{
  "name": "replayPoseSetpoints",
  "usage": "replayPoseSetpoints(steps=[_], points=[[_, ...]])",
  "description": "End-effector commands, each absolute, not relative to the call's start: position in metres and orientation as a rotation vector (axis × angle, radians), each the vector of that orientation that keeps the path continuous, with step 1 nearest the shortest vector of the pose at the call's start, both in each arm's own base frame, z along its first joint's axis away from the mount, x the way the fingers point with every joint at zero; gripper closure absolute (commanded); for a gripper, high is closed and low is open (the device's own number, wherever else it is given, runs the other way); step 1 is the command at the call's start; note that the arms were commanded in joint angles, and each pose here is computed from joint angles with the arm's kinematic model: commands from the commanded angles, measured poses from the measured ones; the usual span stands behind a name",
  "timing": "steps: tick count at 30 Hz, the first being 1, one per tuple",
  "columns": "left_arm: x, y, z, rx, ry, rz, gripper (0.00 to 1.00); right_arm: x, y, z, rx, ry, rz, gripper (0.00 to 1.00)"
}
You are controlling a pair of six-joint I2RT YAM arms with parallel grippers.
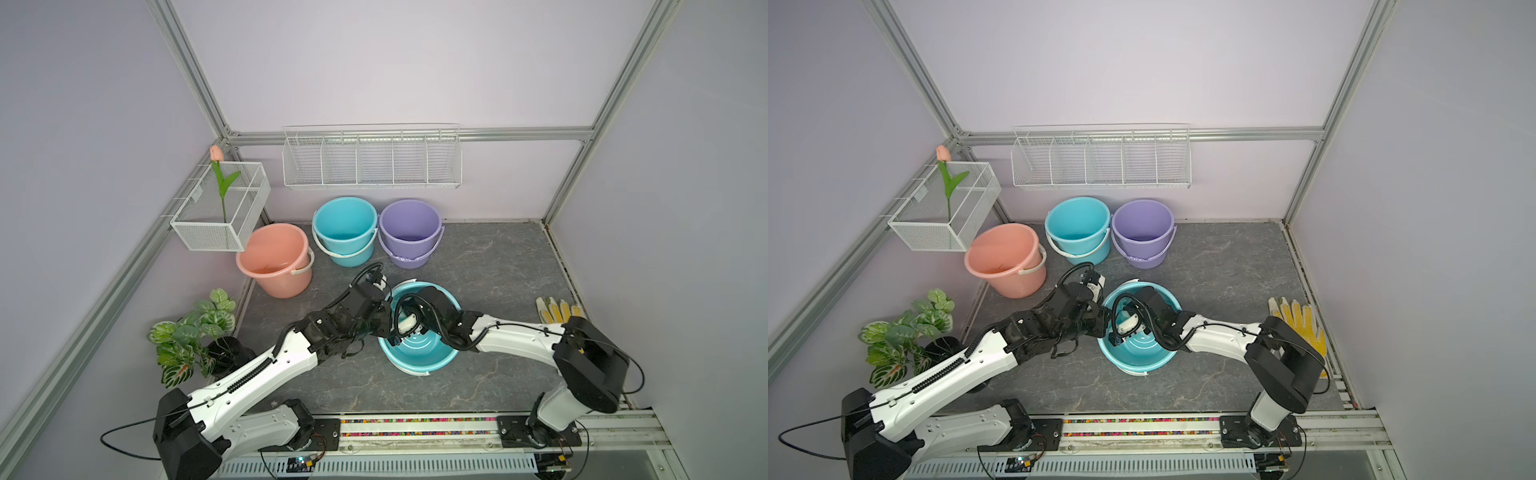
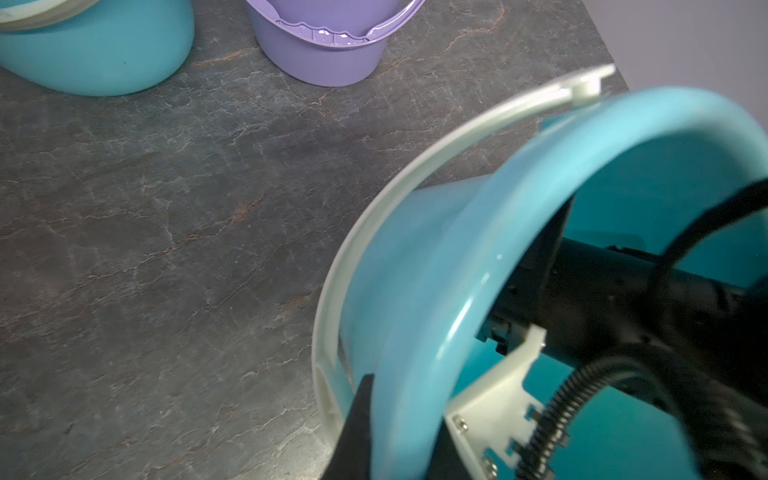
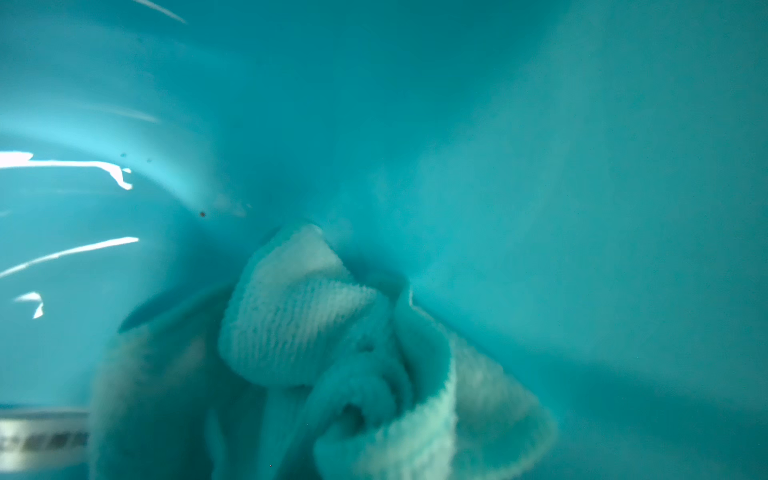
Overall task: Wipe the inside of the bucket with a cloth
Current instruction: Wipe the dirt from the inside of the bucket.
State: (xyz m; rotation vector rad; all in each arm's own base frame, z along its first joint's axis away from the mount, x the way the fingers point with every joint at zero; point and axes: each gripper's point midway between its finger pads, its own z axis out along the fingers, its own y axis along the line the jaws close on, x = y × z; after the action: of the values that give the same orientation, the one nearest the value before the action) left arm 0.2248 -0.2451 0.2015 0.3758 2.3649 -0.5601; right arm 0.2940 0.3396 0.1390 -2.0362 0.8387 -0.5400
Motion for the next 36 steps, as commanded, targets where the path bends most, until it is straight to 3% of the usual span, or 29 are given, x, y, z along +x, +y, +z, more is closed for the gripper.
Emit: replayPoseSetpoints(steps=[1, 9, 16, 25, 36], points=[[0.221, -0.254, 0.219, 0.379, 2.329, -0.639, 1.00, 0.281, 0.327, 0.179, -1.970, 0.834, -0.551, 0.93], [0.222, -0.254, 0.214, 0.369, 2.338, -0.633, 1.00, 0.247, 0.297, 0.226, -1.960, 0.802, -0.609, 0.93], [0.223, -0.256, 0.213, 0.373, 2.342, -0.632, 1.00, 0.247, 0.274, 0.241, -2.009, 0.839, -0.732, 0.94], [0.224, -0.261, 0.214, 0.389, 2.345, -0.640, 1.00, 0.257, 0.280, 0.200, -2.207, 0.843, -0.772, 0.93], [0.224, -0.259, 0.219, 0.381, 2.338, -0.644, 1.00, 0.277, 0.308, 0.142, -2.258, 0.982, -0.627, 0.93]])
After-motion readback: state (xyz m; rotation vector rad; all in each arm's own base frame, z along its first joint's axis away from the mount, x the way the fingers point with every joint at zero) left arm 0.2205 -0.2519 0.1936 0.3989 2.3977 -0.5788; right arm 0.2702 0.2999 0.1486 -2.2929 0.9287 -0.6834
